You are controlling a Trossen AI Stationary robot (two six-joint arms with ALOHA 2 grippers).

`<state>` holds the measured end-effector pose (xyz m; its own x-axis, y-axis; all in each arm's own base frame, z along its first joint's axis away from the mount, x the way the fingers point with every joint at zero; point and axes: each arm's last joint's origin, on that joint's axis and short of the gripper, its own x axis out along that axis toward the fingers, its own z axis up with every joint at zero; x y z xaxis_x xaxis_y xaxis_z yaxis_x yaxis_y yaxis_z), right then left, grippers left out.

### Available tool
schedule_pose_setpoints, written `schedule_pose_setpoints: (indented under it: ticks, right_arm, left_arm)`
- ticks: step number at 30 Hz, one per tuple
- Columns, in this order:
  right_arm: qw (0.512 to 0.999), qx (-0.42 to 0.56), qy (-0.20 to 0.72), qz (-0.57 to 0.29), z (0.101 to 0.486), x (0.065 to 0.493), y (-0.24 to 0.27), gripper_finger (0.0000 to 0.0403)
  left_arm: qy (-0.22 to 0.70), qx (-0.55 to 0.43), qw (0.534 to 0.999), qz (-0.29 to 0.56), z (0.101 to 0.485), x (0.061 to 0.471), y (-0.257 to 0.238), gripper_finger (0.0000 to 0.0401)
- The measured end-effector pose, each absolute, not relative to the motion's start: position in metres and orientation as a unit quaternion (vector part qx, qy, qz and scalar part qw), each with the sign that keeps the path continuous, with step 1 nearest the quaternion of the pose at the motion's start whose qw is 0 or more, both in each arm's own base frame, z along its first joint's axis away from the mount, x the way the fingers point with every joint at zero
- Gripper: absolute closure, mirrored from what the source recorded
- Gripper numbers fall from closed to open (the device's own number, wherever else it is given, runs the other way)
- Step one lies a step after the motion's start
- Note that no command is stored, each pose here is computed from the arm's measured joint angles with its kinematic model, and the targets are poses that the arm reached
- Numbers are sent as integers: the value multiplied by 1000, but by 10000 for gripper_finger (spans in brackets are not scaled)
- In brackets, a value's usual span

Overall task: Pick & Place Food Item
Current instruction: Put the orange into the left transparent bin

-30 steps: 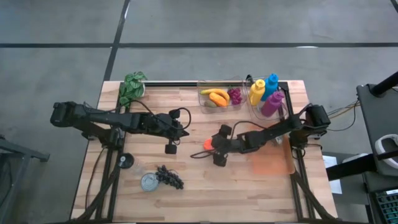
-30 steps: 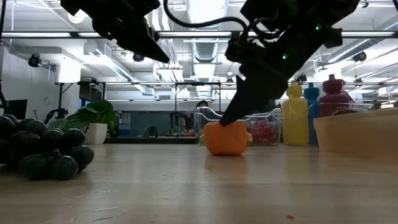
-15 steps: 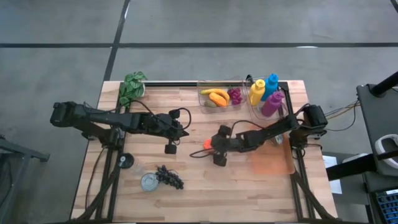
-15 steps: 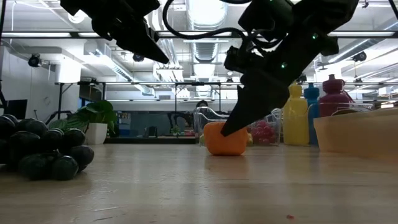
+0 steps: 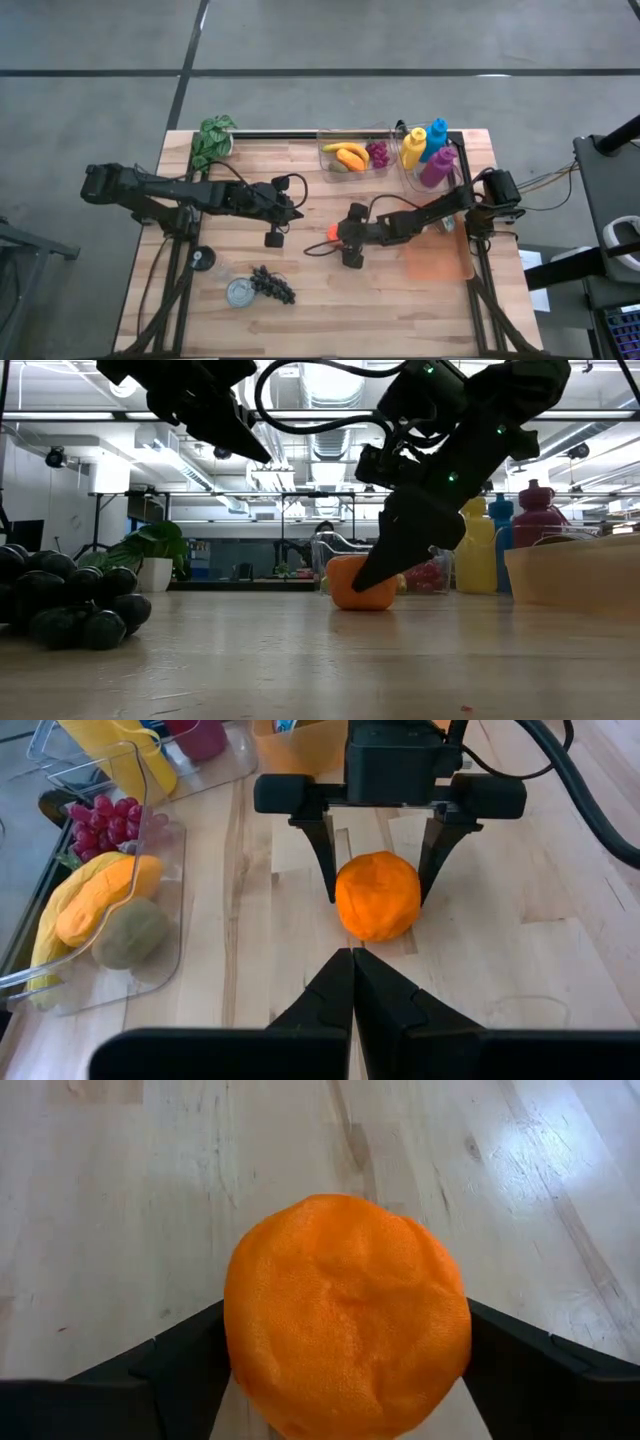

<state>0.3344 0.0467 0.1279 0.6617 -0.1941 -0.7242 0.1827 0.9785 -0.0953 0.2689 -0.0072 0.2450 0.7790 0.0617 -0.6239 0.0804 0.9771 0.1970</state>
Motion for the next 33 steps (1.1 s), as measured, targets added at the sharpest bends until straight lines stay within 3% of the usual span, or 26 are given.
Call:
schedule_pose_setpoints:
  ticks: [9,20,33]
  right_arm:
    - [911,-5,398,-107,128,334,44,120]
    - [913,10,388,-127,132,337,40,122]
    - [929,15,319,-187,174,333,33,120]
  left_arm:
    - [332,107,937,-5,245,269,-7,386]
    - [332,107,937,-5,245,269,-7,386]
    - [333,107,937,-5,245,269,-7,386]
